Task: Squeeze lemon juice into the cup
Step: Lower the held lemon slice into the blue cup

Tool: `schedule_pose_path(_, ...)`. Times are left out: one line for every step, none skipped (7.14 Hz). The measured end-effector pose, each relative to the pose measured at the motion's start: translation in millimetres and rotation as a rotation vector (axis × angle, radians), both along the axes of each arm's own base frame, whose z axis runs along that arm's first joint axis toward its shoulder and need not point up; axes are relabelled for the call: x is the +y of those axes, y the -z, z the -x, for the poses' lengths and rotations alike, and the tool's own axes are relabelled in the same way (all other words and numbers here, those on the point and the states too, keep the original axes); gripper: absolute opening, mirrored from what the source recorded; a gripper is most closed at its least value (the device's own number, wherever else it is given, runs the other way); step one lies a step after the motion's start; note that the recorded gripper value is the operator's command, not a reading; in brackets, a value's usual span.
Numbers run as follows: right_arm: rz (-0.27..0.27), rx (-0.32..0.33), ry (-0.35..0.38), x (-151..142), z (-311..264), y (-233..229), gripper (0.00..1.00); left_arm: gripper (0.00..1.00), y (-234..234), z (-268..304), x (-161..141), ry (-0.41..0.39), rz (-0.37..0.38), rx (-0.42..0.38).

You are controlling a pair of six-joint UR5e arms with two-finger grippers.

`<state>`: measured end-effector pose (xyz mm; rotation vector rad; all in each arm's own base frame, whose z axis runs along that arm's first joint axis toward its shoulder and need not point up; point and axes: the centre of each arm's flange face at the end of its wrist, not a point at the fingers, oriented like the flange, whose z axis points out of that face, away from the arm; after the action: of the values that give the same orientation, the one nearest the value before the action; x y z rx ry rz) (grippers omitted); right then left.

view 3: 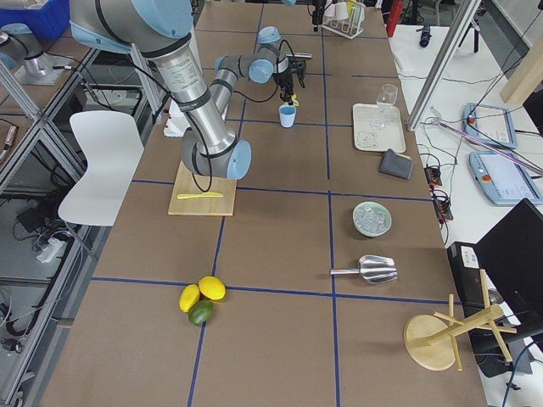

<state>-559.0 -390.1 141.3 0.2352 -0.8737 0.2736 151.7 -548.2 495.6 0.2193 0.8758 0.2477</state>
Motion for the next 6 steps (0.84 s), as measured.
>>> schedule_pose_path(0.003, 0.004, 0.004, -0.8, 2.8, -0.5, 0.49, 1.00, 0.2, 0.0, 0.1, 0.000, 0.000, 0.000)
schedule_pose_path(0.007, 0.004, 0.010, -0.5, 3.9, -0.6, 0.50, 1.00, 0.2, 0.0, 0.1, 0.000, 0.000, 0.000)
schedule_pose_path(0.013, 0.001, 0.020, 0.6, 4.4, -0.5, 0.60, 1.00, 0.2, 0.0, 0.1, 0.000, 0.000, 0.001)
schedule_pose_path(0.018, 0.000, 0.027, 1.5, 4.9, -0.9, 0.69, 1.00, 0.2, 0.0, 0.1, 0.000, 0.000, 0.001)
schedule_pose_path(0.020, 0.001, 0.031, 2.0, 5.1, -1.7, 0.84, 1.00, 0.8, 0.0, 0.2, 0.000, 0.000, 0.001)
schedule_pose_path(0.021, 0.001, 0.033, 2.3, 5.1, -2.1, 0.92, 1.00, 1.4, 0.1, 0.3, 0.001, -0.001, 0.002)
